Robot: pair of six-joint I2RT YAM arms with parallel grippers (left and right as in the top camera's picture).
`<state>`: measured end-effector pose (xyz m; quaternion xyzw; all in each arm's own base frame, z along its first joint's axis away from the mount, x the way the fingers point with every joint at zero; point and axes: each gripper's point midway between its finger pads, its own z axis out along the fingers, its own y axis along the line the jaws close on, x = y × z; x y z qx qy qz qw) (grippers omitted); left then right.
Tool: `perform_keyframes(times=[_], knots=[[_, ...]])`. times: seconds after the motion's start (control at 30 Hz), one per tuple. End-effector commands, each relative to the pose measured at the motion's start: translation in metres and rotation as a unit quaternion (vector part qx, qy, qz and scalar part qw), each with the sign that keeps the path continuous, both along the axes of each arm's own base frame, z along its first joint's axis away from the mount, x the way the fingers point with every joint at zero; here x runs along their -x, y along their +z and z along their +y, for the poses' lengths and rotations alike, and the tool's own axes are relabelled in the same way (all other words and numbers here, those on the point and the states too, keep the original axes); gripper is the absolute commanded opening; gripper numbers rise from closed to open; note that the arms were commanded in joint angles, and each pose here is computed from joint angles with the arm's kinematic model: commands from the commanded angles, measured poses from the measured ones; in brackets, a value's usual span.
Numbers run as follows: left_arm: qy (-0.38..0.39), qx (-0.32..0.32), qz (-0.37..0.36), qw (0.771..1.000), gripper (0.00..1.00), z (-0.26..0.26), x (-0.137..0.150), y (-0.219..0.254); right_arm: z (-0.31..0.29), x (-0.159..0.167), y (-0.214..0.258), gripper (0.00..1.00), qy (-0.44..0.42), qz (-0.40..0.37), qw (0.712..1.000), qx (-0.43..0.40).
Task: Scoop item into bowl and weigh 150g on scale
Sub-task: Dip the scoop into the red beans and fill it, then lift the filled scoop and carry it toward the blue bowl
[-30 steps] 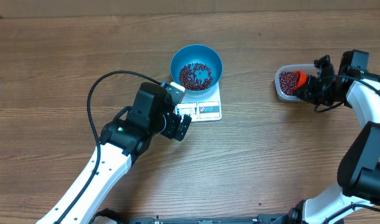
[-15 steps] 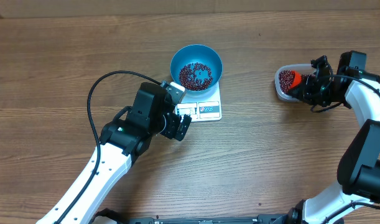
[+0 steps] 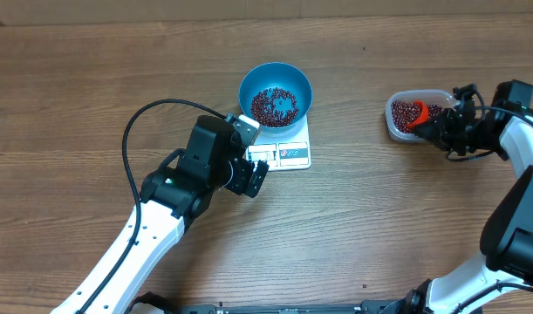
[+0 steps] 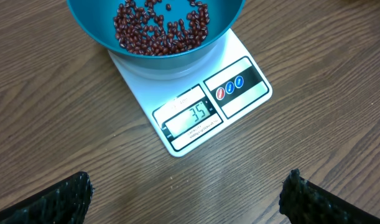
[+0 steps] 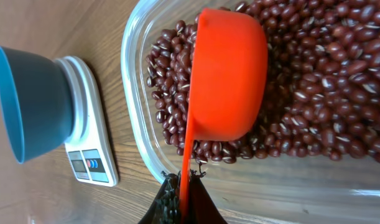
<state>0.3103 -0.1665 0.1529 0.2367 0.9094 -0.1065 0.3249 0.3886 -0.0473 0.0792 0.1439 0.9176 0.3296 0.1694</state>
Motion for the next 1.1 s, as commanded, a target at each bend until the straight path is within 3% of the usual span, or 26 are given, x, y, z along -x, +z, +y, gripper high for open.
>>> perform_keyframes(times=[0.0, 0.47, 1.07], knots=[[0.003, -0.005, 0.001, 1.000, 1.00, 0.002, -0.001, -0.003, -0.001, 0.000, 0.006, 0.04, -0.005, -0.013, 0.999, -0.032], [0.003, -0.005, 0.001, 1.000, 1.00, 0.002, -0.001, -0.003, -0.019, 0.010, 0.027, 0.04, -0.024, -0.040, 0.994, -0.097], [0.003, -0.005, 0.001, 1.000, 1.00, 0.002, -0.001, -0.003, -0.011, 0.010, 0.090, 0.04, 0.018, -0.086, 0.986, -0.140]])
